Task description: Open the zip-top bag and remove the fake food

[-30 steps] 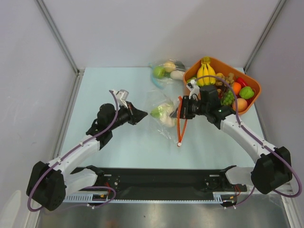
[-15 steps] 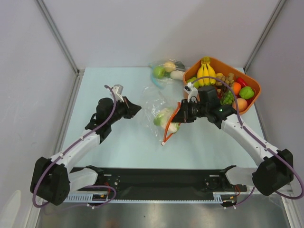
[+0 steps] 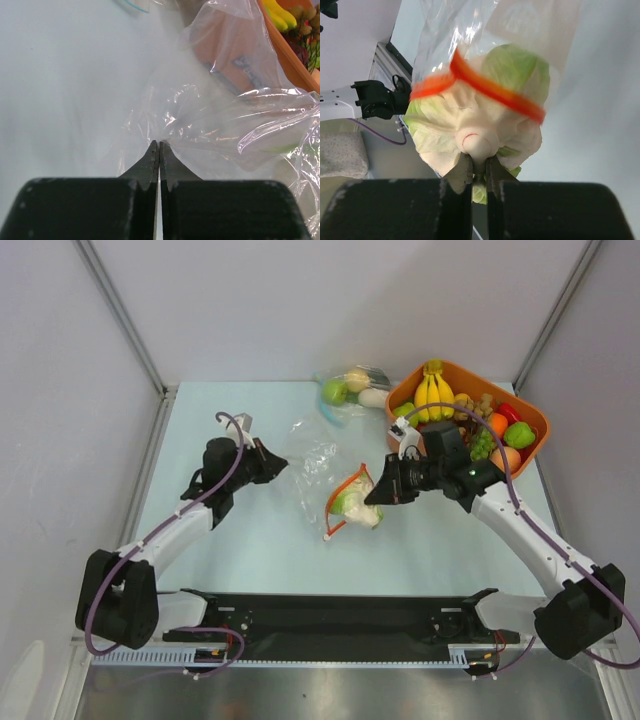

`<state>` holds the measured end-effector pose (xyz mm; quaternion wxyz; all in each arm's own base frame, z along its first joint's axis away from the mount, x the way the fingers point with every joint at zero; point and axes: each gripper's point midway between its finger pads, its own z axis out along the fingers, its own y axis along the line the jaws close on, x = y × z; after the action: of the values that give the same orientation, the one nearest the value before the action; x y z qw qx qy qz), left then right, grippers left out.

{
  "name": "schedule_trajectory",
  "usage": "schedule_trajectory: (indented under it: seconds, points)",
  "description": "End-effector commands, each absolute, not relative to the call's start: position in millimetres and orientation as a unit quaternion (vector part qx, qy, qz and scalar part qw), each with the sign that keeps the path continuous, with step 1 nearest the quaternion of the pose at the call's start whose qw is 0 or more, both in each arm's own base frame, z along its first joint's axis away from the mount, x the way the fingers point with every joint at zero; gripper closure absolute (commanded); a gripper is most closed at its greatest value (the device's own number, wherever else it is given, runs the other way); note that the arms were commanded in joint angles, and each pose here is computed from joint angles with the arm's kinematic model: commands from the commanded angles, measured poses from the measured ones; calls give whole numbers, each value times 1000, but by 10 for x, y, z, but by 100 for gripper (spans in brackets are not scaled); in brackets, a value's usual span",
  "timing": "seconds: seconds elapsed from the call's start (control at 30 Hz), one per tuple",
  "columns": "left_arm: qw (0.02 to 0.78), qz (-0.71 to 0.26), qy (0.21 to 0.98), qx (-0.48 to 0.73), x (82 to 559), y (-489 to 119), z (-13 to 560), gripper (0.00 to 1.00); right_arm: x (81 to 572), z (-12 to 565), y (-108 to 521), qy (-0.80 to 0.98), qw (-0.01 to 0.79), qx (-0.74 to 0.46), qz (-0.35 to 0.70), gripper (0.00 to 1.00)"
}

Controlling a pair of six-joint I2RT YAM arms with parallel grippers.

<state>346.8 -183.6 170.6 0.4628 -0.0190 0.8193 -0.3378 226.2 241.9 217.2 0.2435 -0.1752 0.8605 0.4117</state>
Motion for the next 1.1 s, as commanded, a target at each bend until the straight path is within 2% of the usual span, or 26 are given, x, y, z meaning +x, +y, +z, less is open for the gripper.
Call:
schedule_trajectory:
  seconds: [0.0, 0.23, 0.47, 0.77, 0.87, 1.07]
  points:
    - [493, -325, 806, -30, 3657, -1675, 1896, 100, 2239, 2563, 2362, 837, 287, -202, 419, 100]
    - [504, -295, 811, -42, 3729, -1389, 1928, 100, 2188, 2600, 2122, 851, 291, -195, 391, 100]
    - [506, -258, 822, -33, 3776, -1270, 1940, 100, 2459, 2689, 1831, 854, 326, -156, 373, 100]
    - [508, -242, 826, -19, 3690, -1220, 1953, 100, 3569, 3291, 1234, 837, 473, -88, 261, 100]
    - [498, -239, 833, -12, 3607, -1212, 1923, 100, 3976, 3378, 1007, 840, 499, -56, 206, 100]
    - [494, -237, 836, 6, 3514, -1213, 1946, 100, 4664, 3173, 642, 853, 507, -5, 119, 100]
